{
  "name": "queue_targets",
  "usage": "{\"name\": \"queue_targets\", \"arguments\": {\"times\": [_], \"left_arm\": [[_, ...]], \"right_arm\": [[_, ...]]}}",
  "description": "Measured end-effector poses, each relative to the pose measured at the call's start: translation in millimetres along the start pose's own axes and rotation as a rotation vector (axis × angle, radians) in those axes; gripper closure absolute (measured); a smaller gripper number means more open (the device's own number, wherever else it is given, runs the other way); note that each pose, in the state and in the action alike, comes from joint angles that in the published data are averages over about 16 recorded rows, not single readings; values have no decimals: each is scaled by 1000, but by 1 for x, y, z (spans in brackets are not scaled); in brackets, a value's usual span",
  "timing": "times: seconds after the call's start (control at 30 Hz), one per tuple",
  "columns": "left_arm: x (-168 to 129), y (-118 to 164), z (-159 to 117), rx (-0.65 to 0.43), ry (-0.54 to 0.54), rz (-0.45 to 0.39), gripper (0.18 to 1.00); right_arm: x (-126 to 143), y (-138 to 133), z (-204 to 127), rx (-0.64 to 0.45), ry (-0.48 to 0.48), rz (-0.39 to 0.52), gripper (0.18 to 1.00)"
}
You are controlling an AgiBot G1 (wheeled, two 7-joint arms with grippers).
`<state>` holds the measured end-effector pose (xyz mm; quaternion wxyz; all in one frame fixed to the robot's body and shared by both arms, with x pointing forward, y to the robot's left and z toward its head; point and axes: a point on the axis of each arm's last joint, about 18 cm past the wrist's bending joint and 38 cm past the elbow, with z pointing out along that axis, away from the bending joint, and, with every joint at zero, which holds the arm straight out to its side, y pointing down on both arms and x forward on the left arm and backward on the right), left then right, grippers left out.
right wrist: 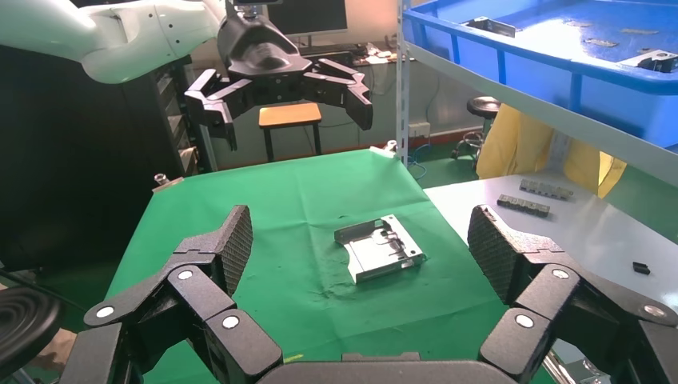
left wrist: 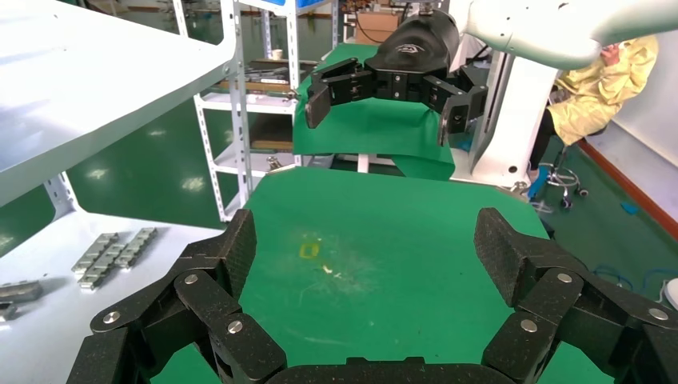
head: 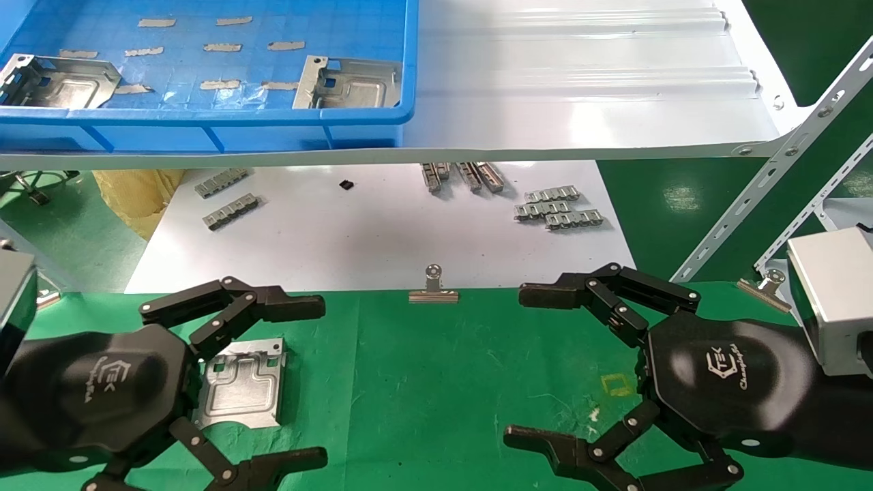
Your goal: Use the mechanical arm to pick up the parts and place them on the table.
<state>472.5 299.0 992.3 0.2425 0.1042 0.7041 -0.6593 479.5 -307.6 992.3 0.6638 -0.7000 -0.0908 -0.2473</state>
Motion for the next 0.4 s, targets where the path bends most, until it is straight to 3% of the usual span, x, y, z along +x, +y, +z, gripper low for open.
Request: {"name": "queue_targets", "arguments": {"times": [0.4], "left_arm": [[-2,1,0,-2,-4,0,183]], "right_arm": [[0,0,0,0,0,0,178]]}}
